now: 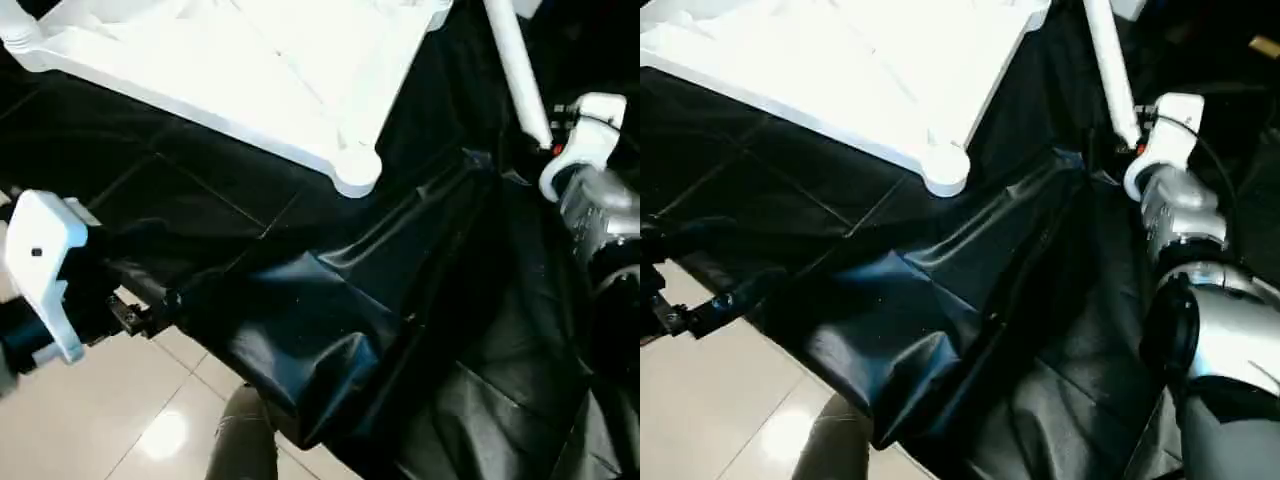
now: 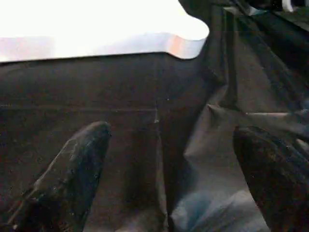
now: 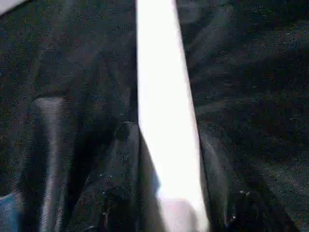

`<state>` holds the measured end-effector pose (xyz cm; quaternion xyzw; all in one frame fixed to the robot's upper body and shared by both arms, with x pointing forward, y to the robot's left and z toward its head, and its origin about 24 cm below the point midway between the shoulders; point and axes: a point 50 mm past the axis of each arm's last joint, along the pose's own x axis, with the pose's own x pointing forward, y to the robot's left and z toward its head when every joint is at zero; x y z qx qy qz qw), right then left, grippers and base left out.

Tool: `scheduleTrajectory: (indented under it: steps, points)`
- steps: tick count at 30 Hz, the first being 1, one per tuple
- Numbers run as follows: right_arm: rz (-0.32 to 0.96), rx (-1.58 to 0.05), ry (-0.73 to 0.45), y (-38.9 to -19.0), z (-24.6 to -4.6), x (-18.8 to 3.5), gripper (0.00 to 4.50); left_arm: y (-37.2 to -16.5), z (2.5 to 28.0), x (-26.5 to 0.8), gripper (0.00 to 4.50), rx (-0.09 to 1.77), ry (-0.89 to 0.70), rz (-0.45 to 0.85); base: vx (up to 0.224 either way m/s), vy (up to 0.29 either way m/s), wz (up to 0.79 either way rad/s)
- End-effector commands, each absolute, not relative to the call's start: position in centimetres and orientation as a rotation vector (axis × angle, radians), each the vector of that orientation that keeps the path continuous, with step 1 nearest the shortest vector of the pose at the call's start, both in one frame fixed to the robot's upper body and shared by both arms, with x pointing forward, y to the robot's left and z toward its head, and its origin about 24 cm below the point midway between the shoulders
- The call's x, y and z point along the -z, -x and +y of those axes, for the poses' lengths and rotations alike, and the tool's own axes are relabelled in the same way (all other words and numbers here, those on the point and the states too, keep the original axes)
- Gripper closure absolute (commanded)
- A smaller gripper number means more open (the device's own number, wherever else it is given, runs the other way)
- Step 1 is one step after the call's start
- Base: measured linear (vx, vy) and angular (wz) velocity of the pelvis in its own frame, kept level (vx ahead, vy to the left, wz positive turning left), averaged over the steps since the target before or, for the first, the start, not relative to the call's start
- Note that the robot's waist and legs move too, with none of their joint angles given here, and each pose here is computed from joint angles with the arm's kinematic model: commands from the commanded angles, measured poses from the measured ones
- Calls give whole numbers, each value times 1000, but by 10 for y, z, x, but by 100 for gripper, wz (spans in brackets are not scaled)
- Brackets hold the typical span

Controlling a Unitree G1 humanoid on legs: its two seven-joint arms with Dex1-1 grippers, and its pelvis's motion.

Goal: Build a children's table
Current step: Pick table leg

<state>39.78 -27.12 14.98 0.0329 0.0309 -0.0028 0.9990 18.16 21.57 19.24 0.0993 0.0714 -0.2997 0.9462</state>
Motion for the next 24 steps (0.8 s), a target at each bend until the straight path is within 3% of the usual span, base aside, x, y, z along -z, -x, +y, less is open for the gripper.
scheduleTrajectory:
  steps: [1, 13, 24]
  points:
    - [48, 27, -108, -392, -281, -142, 317, -181, 214, -188, 0, 609, -200, 150, 0, 0, 0]
    - [-64, -29, -105, -387, -286, -150, 324, -209, 208, -162, 0, 572, -162, 110, 0, 0, 0]
    - [-197, -220, -170, -377, -283, -152, 325, -209, 199, -144, 0, 556, -131, 91, 0, 0, 0]
